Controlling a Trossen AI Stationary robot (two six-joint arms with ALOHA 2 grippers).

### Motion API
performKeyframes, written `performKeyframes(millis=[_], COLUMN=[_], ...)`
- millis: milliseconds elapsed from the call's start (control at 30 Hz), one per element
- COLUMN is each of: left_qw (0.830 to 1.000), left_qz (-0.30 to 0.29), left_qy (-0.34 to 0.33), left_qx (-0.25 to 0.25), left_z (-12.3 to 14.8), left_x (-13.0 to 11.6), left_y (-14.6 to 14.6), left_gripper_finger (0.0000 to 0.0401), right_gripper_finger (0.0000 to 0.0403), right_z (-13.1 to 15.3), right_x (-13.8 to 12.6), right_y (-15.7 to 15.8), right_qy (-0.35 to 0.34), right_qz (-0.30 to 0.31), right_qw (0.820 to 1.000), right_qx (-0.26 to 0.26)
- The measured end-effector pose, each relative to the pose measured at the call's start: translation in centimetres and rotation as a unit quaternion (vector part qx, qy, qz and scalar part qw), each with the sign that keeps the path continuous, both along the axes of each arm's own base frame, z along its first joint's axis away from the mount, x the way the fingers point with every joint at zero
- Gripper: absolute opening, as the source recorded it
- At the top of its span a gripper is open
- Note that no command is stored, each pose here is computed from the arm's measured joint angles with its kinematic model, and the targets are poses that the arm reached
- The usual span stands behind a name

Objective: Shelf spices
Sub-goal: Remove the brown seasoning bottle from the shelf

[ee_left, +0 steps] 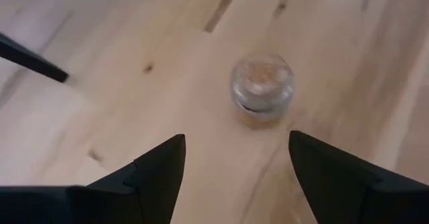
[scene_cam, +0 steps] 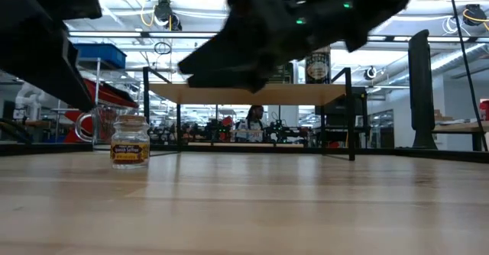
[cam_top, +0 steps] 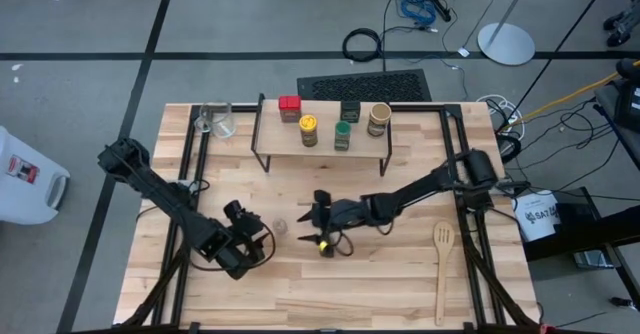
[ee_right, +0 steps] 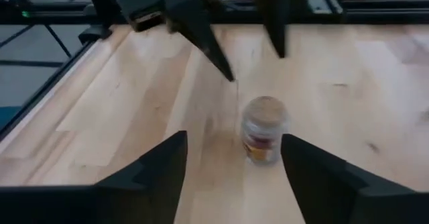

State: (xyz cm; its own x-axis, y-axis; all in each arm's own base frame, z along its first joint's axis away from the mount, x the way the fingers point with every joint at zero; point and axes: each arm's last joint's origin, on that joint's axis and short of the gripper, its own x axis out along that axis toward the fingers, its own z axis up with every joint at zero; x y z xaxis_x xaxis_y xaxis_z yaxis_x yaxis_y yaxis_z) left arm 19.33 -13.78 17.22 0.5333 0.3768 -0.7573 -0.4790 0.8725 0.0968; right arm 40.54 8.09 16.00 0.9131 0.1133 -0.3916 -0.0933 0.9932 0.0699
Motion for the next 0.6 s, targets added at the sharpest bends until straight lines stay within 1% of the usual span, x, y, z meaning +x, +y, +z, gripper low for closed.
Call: performKeyframes(millis=[133, 200, 267, 333, 467, 600], left_qw=[1.0, 1.0, 1.0, 0.999, 0.999, 0.999], left_qz=[-0.015, -0.015, -0.012, -0.016, -0.017, -0.017], left_qy=[0.001, 0.008, 0.011, 0.016, 0.027, 0.024], left_qx=[0.013, 0.019, 0.022, 0.027, 0.023, 0.022], left_z=[-0.5, -0.8, -1.2, -1.6, -2.0, -2.1], left_x=[0.7, 1.0, 1.2, 1.5, 2.0, 2.6], left_y=[0.0, 0.1, 0.1, 0.1, 0.4, 0.7], left_gripper_finger=[0.0263, 0.0252, 0.0241, 0.0229, 0.0212, 0.02], right_gripper_finger=[0.0239, 0.0239, 0.024, 0.024, 0.024, 0.024], right_z=[-0.4, -0.9, -1.0, -1.3, -1.9, -2.0], right_x=[2.4, 3.1, 3.9, 4.3, 4.5, 4.5], right_y=[0.5, 0.7, 0.8, 0.9, 0.7, 0.2], right_qy=[0.032, 0.056, 0.066, 0.07, 0.08, 0.086], right_qz=[0.007, 0.009, 0.01, 0.008, 0.0, -0.024], right_qw=[0.999, 0.998, 0.997, 0.997, 0.996, 0.995], right_qx=[-0.019, -0.029, -0.032, -0.034, -0.039, -0.048])
